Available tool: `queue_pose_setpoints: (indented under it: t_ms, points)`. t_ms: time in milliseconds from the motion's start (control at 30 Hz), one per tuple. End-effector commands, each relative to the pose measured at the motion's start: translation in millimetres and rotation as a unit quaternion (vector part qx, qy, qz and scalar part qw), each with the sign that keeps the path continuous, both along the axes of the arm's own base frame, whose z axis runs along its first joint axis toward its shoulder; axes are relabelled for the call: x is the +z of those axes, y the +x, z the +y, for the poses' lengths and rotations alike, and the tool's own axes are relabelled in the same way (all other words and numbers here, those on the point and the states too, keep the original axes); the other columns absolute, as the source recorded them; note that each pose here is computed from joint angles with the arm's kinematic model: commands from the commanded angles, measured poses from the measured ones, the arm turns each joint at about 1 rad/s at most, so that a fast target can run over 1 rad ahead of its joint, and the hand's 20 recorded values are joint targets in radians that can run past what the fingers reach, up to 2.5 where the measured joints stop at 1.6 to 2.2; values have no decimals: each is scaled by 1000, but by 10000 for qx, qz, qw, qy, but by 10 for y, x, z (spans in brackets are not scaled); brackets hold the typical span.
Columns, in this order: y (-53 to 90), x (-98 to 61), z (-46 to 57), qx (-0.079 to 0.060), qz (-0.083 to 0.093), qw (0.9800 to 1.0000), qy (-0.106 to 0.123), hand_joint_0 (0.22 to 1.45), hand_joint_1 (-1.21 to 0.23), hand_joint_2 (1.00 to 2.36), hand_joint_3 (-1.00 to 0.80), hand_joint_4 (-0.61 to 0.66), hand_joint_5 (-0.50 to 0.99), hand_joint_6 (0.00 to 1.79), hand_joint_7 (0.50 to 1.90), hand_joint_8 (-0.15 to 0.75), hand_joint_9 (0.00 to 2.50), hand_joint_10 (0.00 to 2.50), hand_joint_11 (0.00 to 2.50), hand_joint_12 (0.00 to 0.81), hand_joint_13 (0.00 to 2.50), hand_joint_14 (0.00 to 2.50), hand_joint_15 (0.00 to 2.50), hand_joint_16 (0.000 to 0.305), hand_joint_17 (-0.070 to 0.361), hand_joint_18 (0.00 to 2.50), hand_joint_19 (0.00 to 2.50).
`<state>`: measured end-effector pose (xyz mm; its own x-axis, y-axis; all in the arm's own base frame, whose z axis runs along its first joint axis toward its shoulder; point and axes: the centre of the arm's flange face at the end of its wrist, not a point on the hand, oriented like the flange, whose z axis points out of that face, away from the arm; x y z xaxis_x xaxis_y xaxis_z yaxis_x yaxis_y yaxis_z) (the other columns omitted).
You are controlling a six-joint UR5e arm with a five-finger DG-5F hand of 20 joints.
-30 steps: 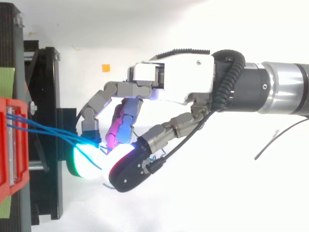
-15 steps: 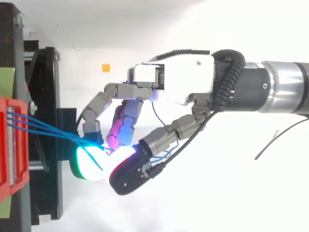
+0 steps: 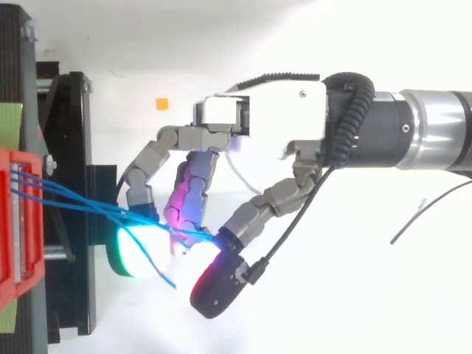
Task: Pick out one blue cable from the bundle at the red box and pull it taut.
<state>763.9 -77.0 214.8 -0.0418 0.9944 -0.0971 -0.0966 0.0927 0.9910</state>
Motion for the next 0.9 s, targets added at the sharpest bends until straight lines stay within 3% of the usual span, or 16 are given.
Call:
queue_pose_setpoints:
  t_ms: [0,33,67,200,367,467,600,767,867]
  points:
    - [-1,8,-4,4,47,10000,-18,472,-796,1000,-500,24,-92,915,757,252,1331,26,949,362,1058,23,638,47,106,907,601]
    - [-6,3,-16,-4,69,10000,-27,474,-784,1000,-500,21,-92,907,766,255,1331,27,935,360,1057,21,633,47,106,905,604]
    - [-10,-2,-18,-13,92,9999,-43,478,-657,1000,-500,22,-90,892,766,252,1329,25,929,364,1052,22,631,47,106,901,612]
    - [-30,-23,-34,-40,189,9998,-103,552,-454,1000,-500,-1,-92,870,818,235,1325,27,920,344,1037,22,650,43,97,856,661]
    - [-41,-21,-78,-66,249,9993,-284,571,-490,1003,-461,3,-92,868,822,247,1327,27,922,349,1033,24,651,43,97,843,671]
    - [-10,70,-111,-98,229,9989,-405,566,-533,1010,-392,5,-94,868,829,253,1321,27,919,353,1030,22,657,43,98,843,672]
    - [37,227,-169,-162,357,9967,-711,564,-572,1010,-374,21,-101,872,829,251,1308,27,924,356,1024,24,654,44,99,841,672]
    - [52,288,-158,-168,409,9947,-929,557,-590,1008,-405,36,-107,876,820,252,1297,27,914,355,1023,24,657,45,101,842,670]
    - [58,307,-138,-172,391,9941,-996,553,-510,1006,-435,31,-108,878,819,254,1300,26,912,355,1024,22,661,45,101,841,676]
